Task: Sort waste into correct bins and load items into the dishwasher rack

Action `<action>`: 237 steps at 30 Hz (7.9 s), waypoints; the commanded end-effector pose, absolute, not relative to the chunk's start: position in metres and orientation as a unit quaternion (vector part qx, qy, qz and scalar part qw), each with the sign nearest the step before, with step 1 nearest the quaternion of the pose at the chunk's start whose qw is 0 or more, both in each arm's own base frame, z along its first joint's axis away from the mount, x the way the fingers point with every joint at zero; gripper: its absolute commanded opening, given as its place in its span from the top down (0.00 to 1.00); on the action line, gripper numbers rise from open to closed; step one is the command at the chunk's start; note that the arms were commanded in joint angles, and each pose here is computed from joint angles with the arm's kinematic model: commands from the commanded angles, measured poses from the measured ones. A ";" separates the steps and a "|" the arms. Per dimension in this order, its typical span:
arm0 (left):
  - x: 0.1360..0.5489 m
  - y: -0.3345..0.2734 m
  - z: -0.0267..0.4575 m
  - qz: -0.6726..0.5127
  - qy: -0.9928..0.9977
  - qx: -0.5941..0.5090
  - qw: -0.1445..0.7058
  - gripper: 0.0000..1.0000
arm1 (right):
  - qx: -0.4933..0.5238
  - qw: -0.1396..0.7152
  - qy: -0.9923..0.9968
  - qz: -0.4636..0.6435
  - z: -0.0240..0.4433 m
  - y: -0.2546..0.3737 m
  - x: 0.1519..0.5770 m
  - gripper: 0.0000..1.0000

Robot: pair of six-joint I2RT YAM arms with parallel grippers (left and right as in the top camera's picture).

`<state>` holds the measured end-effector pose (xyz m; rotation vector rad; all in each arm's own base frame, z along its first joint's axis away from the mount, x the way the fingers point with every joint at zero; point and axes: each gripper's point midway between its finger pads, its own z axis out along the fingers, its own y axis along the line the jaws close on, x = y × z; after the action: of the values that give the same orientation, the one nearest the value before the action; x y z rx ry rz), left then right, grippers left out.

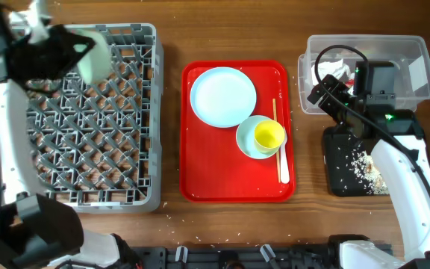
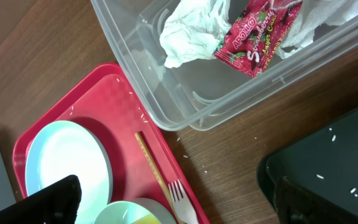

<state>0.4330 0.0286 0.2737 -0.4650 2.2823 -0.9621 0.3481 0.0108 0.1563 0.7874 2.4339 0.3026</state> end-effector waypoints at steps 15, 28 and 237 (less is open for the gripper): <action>0.450 0.077 0.221 -0.649 0.705 -0.196 0.209 0.96 | 0.300 0.280 0.906 0.109 0.155 0.008 0.349 0.00; 0.447 0.148 0.184 -0.541 0.750 -0.280 0.256 0.96 | 0.300 0.280 0.906 0.109 0.155 0.008 0.349 0.00; 0.290 0.143 0.130 0.076 0.853 -0.466 0.221 0.96 | 0.299 0.280 0.906 0.109 0.155 0.008 0.350 0.00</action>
<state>0.3058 0.1287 0.1167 -1.1761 2.4427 0.1696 0.3489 0.0108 0.1569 0.7860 2.4299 0.3040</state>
